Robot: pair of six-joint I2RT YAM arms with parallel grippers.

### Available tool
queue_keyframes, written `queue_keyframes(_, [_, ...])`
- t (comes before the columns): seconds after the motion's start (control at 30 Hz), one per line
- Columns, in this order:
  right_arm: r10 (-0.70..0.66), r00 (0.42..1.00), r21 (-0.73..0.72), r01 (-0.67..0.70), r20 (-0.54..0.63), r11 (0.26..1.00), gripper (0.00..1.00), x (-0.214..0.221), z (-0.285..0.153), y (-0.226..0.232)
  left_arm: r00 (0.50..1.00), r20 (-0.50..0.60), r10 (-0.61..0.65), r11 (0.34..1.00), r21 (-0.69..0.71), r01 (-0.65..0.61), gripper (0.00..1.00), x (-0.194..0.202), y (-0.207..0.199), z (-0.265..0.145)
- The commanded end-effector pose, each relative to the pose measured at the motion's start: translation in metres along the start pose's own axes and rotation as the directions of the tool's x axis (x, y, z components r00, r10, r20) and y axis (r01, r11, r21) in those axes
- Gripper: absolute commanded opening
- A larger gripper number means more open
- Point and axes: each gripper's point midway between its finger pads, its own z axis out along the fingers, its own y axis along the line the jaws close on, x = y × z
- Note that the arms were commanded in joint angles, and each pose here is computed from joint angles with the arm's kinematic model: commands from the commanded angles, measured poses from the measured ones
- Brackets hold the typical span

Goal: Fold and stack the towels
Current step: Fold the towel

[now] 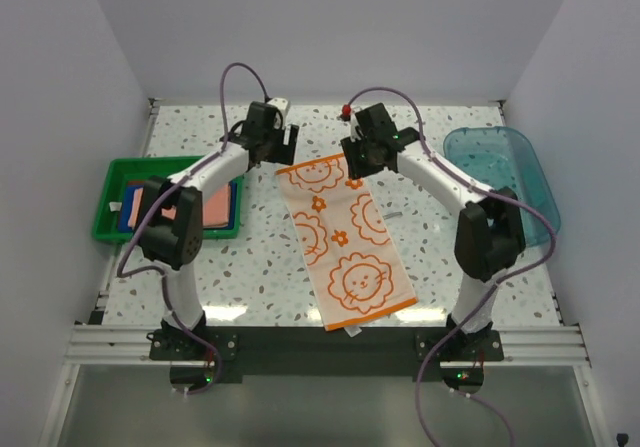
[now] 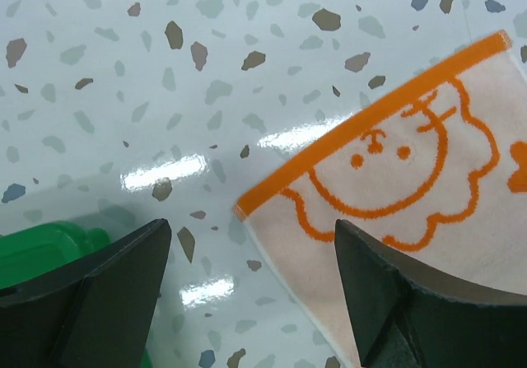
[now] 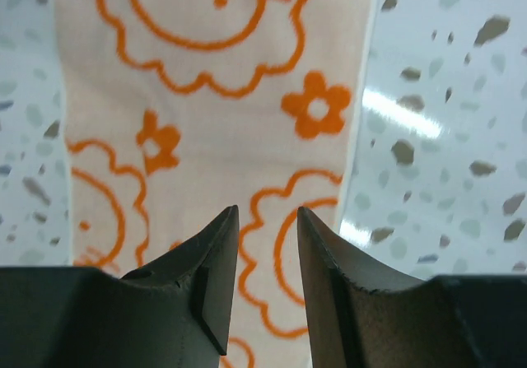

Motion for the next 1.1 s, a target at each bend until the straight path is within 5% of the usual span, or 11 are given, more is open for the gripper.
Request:
queue_keyframes(0.0, [-0.086,0.989,0.055,0.08,0.117,0.995,0.38,-0.052,0.04,-0.026,1.0,0.013,-0.008,1.0,0.0,0.008,0.85,-0.005,-0.007,0.019])
queue_keyframes(0.13, [-0.058,0.982,0.082,0.043,0.181,0.996,0.29,-0.086,0.073,-0.049,1.0,-0.012,-0.013,1.0,-0.027,0.013,0.79,0.003,0.001,0.032])
queue_keyframes(0.43, [-0.056,0.972,0.096,0.035,0.229,0.995,0.33,-0.109,0.133,-0.077,0.999,-0.037,-0.015,0.999,-0.045,0.013,0.76,0.014,0.006,0.049])
queue_keyframes(1.07, [-0.041,0.992,0.018,0.04,0.121,0.999,0.37,-0.083,0.185,-0.073,0.997,-0.078,-0.004,0.999,-0.045,0.0,0.78,0.026,0.007,0.05])
